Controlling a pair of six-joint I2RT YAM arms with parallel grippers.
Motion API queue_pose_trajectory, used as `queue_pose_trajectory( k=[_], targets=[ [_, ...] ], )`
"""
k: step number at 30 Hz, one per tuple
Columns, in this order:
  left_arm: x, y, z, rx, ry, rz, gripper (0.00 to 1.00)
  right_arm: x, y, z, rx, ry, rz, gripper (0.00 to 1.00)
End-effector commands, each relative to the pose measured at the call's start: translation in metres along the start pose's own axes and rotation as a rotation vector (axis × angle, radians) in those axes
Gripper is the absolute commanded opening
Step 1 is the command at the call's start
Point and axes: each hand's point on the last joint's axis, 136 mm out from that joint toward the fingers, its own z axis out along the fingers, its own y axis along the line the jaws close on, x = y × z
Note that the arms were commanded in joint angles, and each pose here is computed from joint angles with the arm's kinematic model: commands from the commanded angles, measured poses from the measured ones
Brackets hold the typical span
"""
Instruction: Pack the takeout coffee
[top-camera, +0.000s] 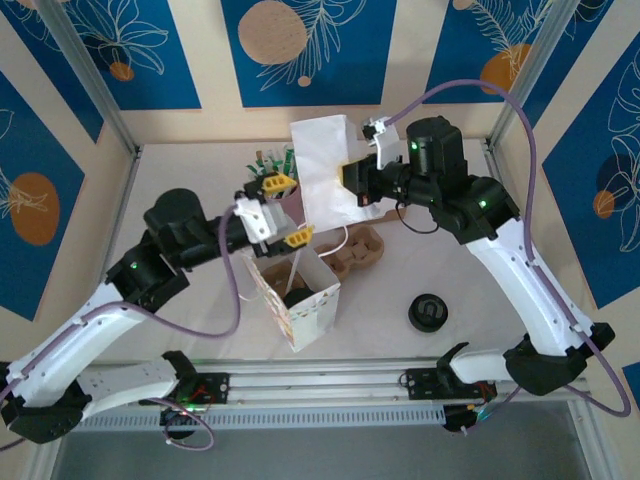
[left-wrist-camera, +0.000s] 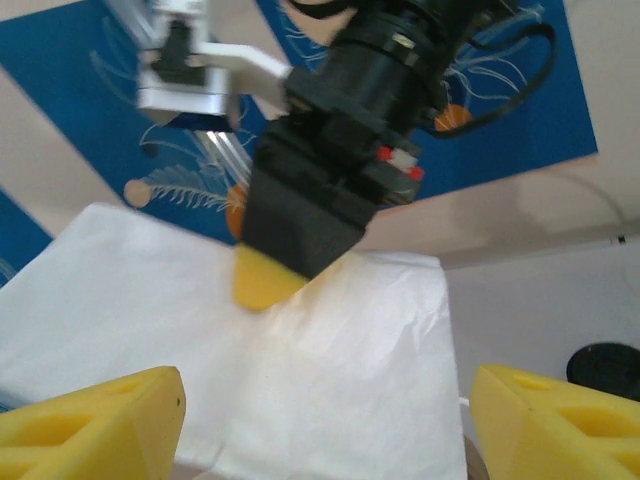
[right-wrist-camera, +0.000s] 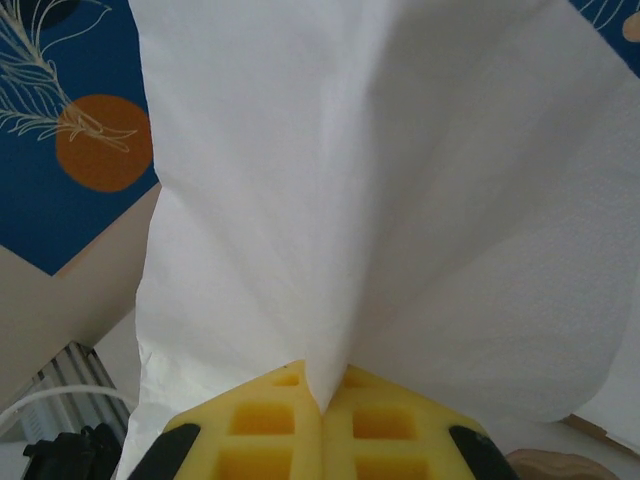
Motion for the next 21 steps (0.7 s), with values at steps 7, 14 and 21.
queue_pose_trajectory(
  k=[7, 14, 21],
  targets=[
    [-0.004, 0.023, 0.013, -0.154, 0.059, 0.162, 0.83, 0.008, 0.028, -0.011, -0.027, 0.003, -0.074, 0.00],
    [0.011, 0.033, 0.014, -0.215, 0.124, 0.144, 0.87, 0.004, 0.060, -0.030, -0.154, -0.053, -0.079, 0.00],
    [-0.002, 0.025, 0.013, -0.186, 0.024, 0.015, 0.88, 0.003, 0.084, -0.041, -0.264, -0.082, -0.088, 0.00]
  ],
)
